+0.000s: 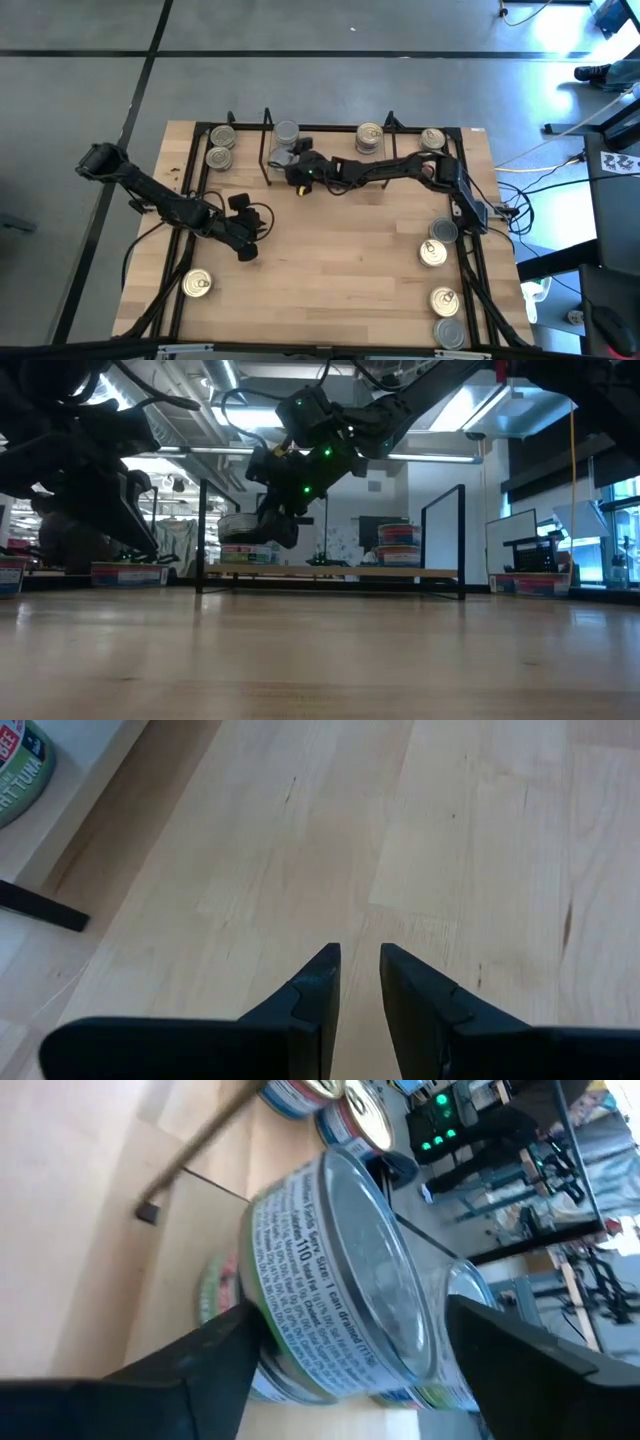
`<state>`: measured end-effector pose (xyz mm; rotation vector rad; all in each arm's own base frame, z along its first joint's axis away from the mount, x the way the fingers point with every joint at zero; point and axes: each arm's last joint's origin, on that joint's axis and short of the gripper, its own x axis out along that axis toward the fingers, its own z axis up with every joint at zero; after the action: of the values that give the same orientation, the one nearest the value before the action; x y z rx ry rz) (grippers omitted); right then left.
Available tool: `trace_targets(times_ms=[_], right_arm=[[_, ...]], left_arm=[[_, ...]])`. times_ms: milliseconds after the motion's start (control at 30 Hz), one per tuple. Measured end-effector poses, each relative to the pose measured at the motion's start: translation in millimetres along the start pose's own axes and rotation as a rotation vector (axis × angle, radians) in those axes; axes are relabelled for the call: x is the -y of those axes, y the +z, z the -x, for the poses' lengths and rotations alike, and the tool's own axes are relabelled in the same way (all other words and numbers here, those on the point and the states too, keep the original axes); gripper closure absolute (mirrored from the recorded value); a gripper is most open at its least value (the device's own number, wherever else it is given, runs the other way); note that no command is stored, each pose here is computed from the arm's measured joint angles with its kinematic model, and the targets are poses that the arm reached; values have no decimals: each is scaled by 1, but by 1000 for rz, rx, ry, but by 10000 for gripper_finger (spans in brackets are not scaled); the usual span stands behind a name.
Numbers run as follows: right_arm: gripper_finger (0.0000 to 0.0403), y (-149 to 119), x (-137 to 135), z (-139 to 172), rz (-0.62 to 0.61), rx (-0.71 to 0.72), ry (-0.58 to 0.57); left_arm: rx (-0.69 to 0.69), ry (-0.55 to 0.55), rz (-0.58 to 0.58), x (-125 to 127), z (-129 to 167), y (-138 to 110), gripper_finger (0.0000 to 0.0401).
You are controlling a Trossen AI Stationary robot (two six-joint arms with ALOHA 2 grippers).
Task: Stack canned seafood by type on shelf
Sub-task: Stack the green white tuna can on top of the other green white tuna can on the shelf
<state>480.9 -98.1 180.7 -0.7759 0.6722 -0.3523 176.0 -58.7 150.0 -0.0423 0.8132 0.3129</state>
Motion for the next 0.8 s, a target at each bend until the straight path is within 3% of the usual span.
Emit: trace_targets(times_ms=[800], right_arm=[[84,7,9,8,71,-145,29]], left_arm=[[0,0,-1,0,0,0,329]])
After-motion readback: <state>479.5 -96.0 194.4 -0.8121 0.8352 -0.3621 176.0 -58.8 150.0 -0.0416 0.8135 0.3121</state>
